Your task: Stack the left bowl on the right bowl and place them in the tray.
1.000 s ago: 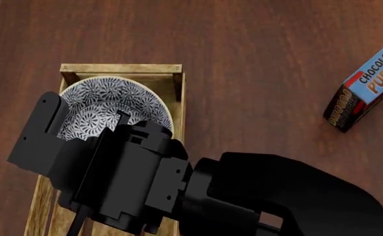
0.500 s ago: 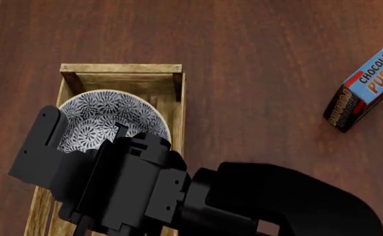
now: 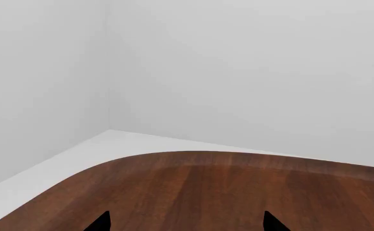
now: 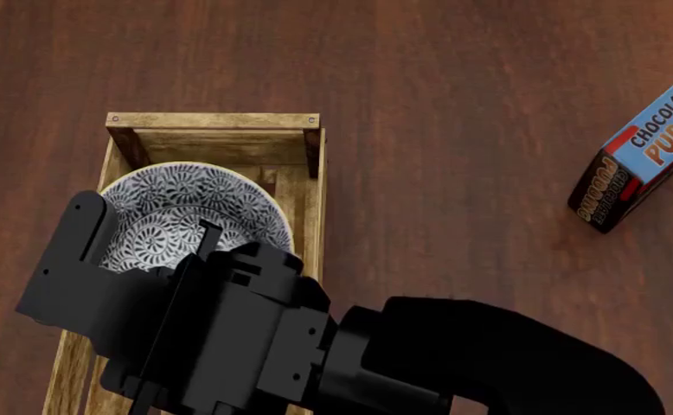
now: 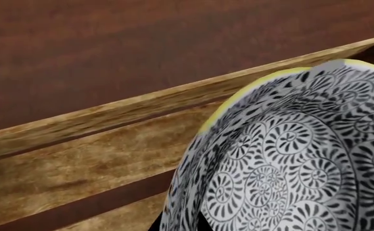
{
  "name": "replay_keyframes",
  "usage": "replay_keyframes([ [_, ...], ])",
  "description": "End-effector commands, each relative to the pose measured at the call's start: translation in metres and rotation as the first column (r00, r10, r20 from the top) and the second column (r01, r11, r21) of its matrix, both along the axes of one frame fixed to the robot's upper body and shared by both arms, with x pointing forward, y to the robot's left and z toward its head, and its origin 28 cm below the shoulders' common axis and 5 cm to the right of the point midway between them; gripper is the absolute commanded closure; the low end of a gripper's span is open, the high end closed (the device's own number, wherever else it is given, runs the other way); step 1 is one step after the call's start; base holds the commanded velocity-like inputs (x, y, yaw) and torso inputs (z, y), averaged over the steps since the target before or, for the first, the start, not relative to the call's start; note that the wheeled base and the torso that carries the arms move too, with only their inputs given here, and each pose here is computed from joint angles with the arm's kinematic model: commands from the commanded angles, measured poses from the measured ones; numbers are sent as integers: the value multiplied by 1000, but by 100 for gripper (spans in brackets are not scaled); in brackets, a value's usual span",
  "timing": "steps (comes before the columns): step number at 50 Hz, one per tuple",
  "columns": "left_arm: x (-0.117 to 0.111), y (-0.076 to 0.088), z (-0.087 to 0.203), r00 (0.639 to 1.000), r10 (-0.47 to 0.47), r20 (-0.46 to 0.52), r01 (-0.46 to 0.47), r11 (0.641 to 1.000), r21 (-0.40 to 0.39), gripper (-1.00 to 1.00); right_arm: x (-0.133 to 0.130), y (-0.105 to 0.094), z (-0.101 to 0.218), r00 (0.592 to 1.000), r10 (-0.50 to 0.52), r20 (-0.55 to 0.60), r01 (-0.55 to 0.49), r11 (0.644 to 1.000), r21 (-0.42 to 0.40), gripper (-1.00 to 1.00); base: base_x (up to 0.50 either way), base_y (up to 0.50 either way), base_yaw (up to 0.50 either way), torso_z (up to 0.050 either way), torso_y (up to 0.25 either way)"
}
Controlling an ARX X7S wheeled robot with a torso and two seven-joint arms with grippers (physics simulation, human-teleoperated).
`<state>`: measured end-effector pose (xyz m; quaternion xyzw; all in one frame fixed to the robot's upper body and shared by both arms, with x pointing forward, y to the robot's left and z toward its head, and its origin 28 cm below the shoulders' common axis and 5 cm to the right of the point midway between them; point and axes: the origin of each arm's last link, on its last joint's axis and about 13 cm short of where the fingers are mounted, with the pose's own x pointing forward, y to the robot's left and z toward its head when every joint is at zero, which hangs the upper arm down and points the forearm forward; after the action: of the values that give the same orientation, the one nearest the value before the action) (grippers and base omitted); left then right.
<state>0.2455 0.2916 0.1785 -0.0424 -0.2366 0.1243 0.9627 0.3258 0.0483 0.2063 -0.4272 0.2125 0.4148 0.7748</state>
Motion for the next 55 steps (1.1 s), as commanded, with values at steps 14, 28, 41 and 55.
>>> replay_keyframes([
  [14,-1,2,1,1000,9,1,-9,1000,-7,-100,0,-3,-8,999,-18,-41,17,1000,-22,-100,1,0,0,0,0],
  [28,-1,6,2,1000,23,8,-23,1000,-21,-100,-9,1,-6,999,12,-33,-13,999,-31,-100,0,0,0,0,0],
  [41,-2,8,2,1000,29,9,-29,999,-26,-100,-15,4,1,1000,16,9,-16,999,-37,-100,0,0,0,0,0],
  [55,-2,7,3,1000,30,9,-30,999,-24,-100,-28,10,7,998,23,52,-22,1000,-8,-100,0,0,0,0,0],
])
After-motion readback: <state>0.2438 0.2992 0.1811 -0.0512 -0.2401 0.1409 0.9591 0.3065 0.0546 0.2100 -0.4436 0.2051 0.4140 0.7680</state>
